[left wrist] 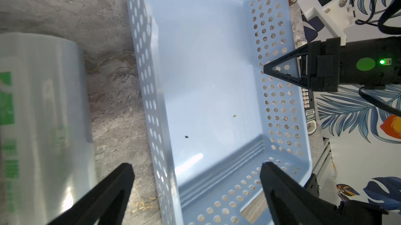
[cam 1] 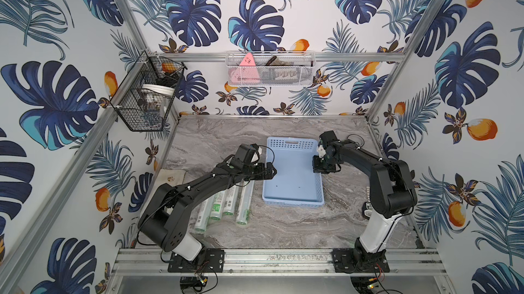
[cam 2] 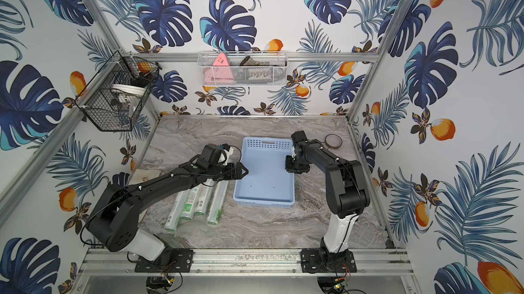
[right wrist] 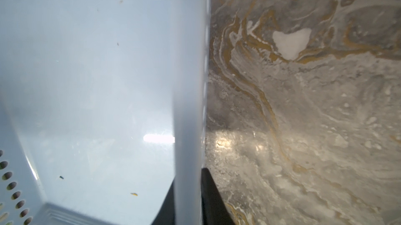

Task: Put the plastic wrap into the basket
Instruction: Adjust the basket at the center of the board, then pick up the plastic wrap from the center of the board.

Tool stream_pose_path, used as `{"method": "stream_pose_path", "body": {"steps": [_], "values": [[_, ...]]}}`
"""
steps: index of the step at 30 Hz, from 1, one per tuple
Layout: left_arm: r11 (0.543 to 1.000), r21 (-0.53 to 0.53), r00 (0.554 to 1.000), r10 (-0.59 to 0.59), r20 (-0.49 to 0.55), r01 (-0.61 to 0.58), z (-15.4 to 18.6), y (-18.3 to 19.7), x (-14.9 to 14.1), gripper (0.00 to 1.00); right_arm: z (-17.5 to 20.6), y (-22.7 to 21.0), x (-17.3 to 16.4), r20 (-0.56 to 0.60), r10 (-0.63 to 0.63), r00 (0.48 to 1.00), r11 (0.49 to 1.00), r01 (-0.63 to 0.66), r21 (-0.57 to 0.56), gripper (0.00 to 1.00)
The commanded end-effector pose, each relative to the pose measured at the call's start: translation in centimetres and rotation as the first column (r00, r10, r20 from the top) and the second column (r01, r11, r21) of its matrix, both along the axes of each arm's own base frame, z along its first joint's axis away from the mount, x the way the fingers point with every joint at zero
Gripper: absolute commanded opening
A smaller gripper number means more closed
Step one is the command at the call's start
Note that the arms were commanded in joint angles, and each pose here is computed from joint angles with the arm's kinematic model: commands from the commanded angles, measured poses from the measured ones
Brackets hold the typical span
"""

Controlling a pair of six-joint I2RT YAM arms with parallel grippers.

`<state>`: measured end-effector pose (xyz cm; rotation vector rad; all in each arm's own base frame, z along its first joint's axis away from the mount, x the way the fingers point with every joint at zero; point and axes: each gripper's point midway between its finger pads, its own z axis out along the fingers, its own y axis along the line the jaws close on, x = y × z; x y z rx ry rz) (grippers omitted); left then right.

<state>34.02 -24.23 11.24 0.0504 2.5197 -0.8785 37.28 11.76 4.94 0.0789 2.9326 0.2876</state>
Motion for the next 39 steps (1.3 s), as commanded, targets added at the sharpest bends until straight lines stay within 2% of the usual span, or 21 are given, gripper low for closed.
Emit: {"method": "stream_pose_path", "body": {"steps": [1,5,7,9,11,13,17,20,22,26,33,35,37,39], "values": [[0.998,-0.054,1.0,-0.028,0.007,0.029,0.5,-1.3,0.2,0.99,0.5,0.8,0.4,0.002,0.013,1.0,0.999,-0.013,0.034,0.2],[0.999,-0.035,1.0,-0.016,0.012,0.016,0.5,-1.0,0.1,0.99,1.8,-1.6,0.5,0.015,-0.071,0.997,0.994,0.072,-0.077,0.23],[1.0,0.014,0.999,0.027,0.037,-0.028,0.8,0.2,0.2,0.99,3.2,-2.9,0.4,0.05,-0.114,0.992,0.986,0.119,-0.117,0.31],[0.992,0.083,0.994,0.085,0.067,-0.091,1.1,2.1,0.0,0.99,5.4,-3.1,0.4,0.11,-0.13,0.985,0.985,0.14,-0.096,0.42],[0.973,0.173,0.986,0.138,0.097,-0.154,1.2,4.3,-0.2,0.97,7.4,-2.5,0.4,0.166,-0.135,0.977,0.989,0.142,-0.033,0.51],[0.943,0.26,0.976,0.181,0.119,-0.206,0.8,6.5,-0.7,0.91,9.5,-0.9,0.1,0.212,-0.133,0.968,0.99,0.119,0.079,0.55],[0.909,0.37,0.981,0.174,0.08,-0.192,-0.7,8.4,-2.1,0.81,13.0,3.8,-0.7,0.293,-0.095,0.951,0.937,-0.014,0.35,0.56],[0.883,0.418,0.977,0.203,0.07,-0.213,-1.2,9.6,-2.8,0.77,14.2,5.3,-1.3,0.31,-0.093,0.946,0.918,-0.039,0.395,0.57],[0.882,0.419,0.976,0.207,0.07,-0.217,-1.0,9.9,-3.1,0.71,15.0,6.6,-1.9,0.322,-0.07,0.944,0.911,-0.071,0.406,0.57],[0.875,0.39,0.958,0.255,0.13,-0.286,0.8,10.7,-3.1,0.72,16.2,10.6,-3.0,0.353,-0.032,0.935,0.882,-0.14,0.451,0.56],[0.851,0.387,0.935,0.328,0.135,-0.355,1.1,13.6,-3.8,0.69,13.8,17.5,-5.0,0.308,0.08,0.948,0.923,-0.187,0.336,0.53],[0.889,0.322,0.945,0.299,0.128,-0.325,1.3,13.0,-4.0,0.69,12.9,18.3,-5.1,0.298,0.092,0.95,0.943,-0.179,0.281,0.53],[0.939,0.243,0.969,0.228,0.096,-0.245,1.4,10.8,-4.1,0.68,12.6,18.4,-5.1,0.301,0.079,0.95,0.951,-0.163,0.264,0.53],[0.949,0.253,0.982,0.187,0.035,-0.189,0.5,9.8,-4.2,0.67,12.6,18.3,-4.9,0.315,0.057,0.947,0.951,-0.148,0.273,0.54]]}}
